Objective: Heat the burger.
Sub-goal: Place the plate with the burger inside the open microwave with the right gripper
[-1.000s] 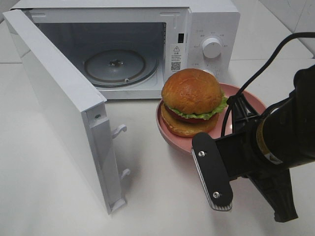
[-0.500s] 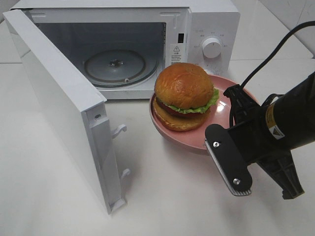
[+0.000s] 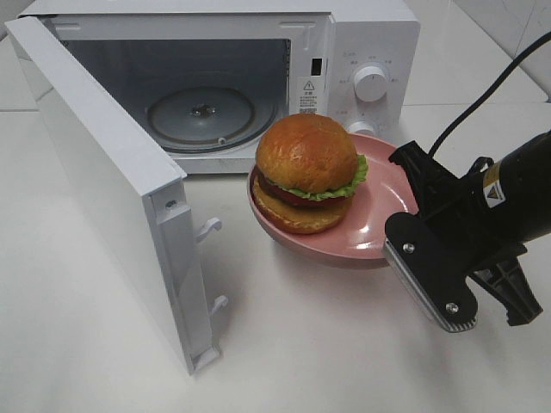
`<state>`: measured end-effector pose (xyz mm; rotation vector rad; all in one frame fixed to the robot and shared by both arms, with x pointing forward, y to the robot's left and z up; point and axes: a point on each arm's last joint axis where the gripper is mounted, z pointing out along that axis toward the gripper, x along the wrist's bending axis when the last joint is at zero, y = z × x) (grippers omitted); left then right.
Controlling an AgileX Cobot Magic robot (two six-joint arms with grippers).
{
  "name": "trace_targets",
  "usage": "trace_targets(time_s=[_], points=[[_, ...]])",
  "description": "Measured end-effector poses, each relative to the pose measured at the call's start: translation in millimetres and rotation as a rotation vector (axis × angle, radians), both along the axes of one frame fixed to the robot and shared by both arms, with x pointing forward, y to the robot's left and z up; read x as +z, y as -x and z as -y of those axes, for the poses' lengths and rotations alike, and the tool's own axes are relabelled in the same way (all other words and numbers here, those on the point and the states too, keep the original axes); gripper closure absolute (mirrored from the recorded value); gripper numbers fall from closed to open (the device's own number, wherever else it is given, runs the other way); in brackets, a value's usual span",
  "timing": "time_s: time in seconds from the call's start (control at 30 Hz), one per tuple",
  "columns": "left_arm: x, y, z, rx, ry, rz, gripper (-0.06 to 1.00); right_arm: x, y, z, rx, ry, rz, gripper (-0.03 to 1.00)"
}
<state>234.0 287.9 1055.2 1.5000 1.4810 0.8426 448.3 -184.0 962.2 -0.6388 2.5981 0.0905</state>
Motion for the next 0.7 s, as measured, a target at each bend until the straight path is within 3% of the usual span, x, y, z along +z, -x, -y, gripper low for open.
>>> trace_targets(time_s=[0.7], points=[[0.0,0.0,0.0,0.000,0.000,0.000,-0.03,4.6,-9.5,-1.6,0.075,-0.049,0.085,0.94]])
